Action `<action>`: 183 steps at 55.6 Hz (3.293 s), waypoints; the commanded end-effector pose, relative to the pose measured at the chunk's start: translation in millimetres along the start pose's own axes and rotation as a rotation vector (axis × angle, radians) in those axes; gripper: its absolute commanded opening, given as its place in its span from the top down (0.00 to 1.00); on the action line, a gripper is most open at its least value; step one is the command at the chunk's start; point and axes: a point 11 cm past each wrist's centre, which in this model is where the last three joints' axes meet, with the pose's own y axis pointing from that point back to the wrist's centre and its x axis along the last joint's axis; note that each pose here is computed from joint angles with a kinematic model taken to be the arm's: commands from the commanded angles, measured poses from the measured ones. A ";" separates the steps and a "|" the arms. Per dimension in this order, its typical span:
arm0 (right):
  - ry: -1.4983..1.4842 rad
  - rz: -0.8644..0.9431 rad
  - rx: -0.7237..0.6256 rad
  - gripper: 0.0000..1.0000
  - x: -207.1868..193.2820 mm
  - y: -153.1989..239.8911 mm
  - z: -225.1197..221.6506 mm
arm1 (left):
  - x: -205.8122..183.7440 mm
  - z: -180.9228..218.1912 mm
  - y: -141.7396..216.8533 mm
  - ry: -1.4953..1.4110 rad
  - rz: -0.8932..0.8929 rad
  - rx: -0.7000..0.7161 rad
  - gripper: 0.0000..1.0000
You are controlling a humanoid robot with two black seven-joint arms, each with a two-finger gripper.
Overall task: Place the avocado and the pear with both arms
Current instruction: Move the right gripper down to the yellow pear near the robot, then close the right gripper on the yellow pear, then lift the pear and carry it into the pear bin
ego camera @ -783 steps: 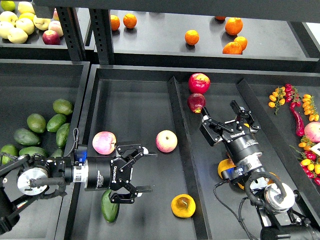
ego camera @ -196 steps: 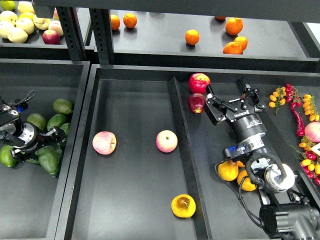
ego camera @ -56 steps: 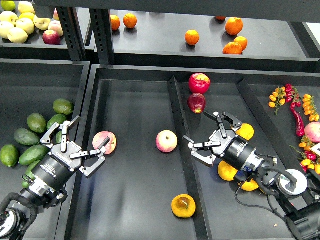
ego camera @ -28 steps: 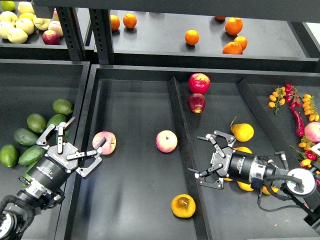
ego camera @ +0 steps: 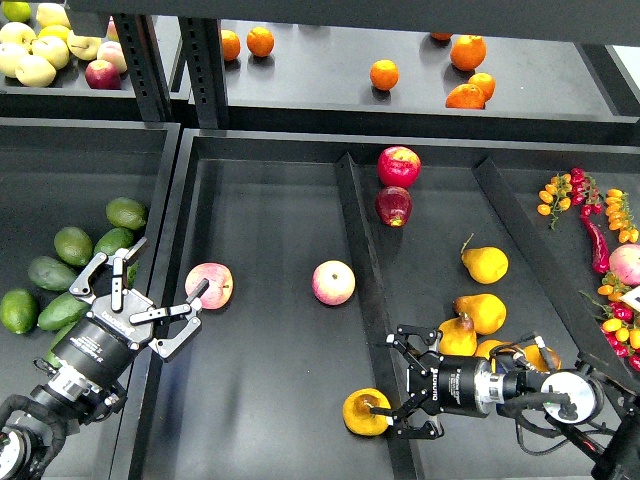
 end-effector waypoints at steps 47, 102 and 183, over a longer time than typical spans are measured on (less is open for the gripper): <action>-0.004 0.011 -0.062 0.17 3.5 -41.5 25.5 | 3.8 -2.7 5.8 0.010 0.014 -0.003 0.00; -0.016 0.039 -0.067 0.52 21.6 -39.7 34.0 | 6.6 -3.9 9.5 0.016 0.025 -0.006 0.00; 0.047 -0.176 0.196 0.84 -9.2 -5.6 -42.7 | 6.6 -2.1 10.2 0.012 0.026 -0.011 0.00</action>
